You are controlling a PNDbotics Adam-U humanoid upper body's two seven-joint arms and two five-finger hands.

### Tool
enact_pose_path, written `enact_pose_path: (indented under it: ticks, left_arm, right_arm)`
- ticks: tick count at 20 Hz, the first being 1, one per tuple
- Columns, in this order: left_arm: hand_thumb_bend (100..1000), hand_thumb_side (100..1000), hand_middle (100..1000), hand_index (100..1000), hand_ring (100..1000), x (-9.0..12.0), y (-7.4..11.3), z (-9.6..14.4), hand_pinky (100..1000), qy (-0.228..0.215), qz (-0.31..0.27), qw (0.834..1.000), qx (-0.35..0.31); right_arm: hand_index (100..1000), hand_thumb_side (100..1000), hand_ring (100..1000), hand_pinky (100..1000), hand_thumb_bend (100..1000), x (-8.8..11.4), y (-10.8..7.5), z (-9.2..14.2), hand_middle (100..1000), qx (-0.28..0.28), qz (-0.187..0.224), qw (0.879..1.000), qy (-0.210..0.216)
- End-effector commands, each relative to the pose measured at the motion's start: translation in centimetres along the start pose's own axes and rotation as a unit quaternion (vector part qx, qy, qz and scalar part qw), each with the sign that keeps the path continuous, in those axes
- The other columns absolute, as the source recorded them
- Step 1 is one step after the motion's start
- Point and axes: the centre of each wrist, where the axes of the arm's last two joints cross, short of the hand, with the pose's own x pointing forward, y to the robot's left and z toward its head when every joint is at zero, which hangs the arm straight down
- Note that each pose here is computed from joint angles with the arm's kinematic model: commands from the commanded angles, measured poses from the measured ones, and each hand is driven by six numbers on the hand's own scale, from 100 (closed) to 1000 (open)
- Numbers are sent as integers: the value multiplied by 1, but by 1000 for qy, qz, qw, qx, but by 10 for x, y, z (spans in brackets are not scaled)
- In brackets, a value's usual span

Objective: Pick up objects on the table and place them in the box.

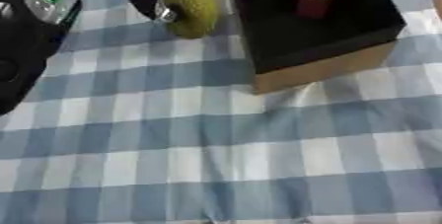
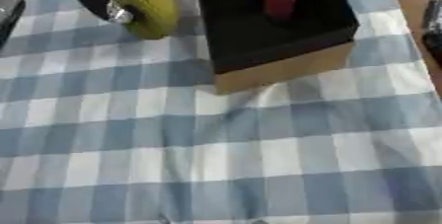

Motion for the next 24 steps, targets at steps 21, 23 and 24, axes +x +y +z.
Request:
enact_pose_path:
  ticks: [21,23,24]
  left_arm:
    - [100,117,585,564,674,43,17,-49,695,-81,37,992,88]
    - [100,111,603,608,696,41,9,-56,722,-85,44,993,70]
    - [100,119,606,616,701,40,6,-58,729,-89,46,993,64]
  right_arm:
    - [854,470,1000,890,100,7,0,-15,454,-10,-22,999,-24]
    - [855,470,1000,891,100,7,1,-16,454,-11,-23,999,-24]
    - [855,470,1000,891,100,7,1,-16,454,-12,-24,999,-24]
